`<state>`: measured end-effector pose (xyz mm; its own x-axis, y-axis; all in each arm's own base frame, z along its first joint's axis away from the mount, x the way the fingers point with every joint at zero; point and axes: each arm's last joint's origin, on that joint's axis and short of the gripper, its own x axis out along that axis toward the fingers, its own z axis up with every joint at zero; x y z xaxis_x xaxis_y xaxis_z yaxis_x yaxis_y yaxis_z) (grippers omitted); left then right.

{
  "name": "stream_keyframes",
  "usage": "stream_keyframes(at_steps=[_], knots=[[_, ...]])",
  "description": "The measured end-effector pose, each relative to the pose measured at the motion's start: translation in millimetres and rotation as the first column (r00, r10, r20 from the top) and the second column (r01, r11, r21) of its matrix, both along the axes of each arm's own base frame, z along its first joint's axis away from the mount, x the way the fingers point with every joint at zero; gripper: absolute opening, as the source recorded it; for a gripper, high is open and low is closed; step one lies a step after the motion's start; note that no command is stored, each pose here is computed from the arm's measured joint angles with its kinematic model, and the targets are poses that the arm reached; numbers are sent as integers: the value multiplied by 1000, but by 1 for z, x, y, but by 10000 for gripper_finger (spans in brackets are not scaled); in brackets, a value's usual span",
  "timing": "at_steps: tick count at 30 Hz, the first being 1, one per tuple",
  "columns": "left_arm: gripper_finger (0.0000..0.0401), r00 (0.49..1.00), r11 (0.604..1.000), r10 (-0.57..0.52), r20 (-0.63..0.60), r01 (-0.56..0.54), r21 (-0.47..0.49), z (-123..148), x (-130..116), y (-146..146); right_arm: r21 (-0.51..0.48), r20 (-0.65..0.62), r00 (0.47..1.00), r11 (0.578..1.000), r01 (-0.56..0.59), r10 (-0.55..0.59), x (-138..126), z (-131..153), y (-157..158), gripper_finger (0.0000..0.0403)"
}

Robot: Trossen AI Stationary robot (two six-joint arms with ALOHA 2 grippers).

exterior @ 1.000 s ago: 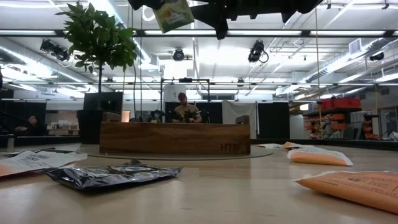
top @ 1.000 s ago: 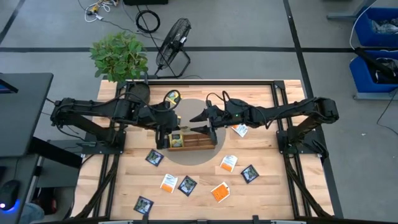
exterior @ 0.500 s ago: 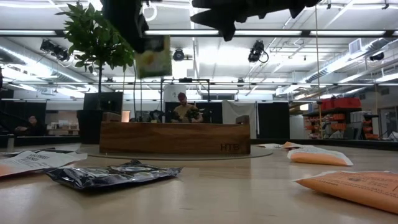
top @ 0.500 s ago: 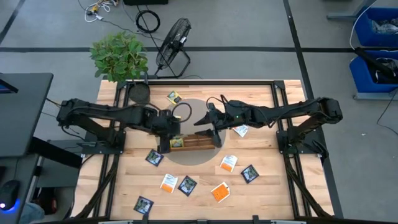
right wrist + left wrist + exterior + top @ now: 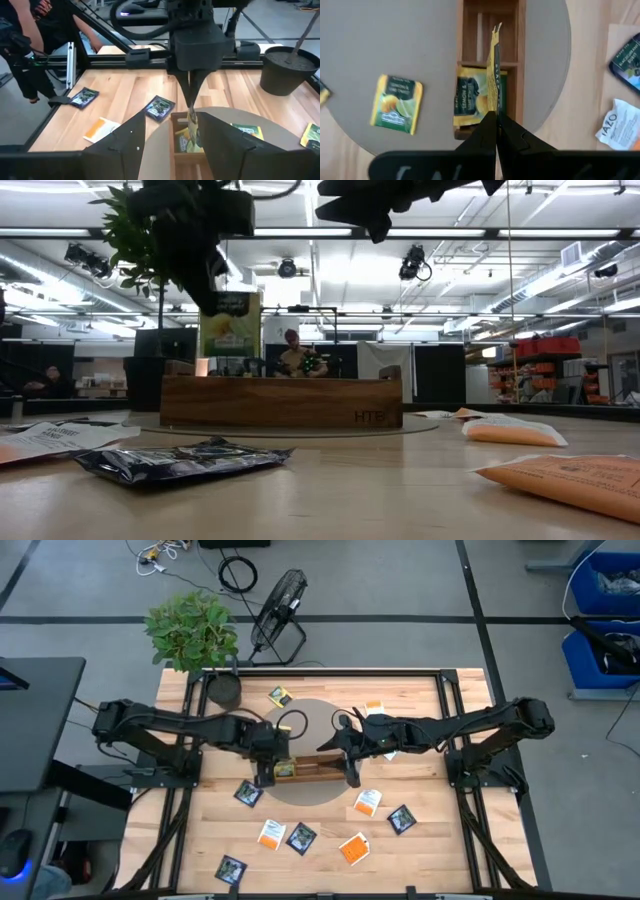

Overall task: Pick & Place Tea
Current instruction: Put the right yellow tea bag into the left section of the wooden organizer

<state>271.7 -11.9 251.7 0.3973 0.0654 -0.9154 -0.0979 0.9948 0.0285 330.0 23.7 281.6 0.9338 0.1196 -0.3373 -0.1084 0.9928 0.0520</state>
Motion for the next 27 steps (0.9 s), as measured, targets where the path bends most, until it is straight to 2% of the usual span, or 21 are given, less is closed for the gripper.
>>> stream_keyframes(at_steps=[11, 27], knots=[[2, 999, 999, 42, -30, -42, -13, -22, -6, 8, 6, -2, 1000, 1000, 10, -10, 0, 0, 0, 191], [2, 1000, 998, -5, -11, 4, -57, -38, -7, 6, 6, -1, 1000, 1000, 26, -26, 0, 0, 0, 191]])
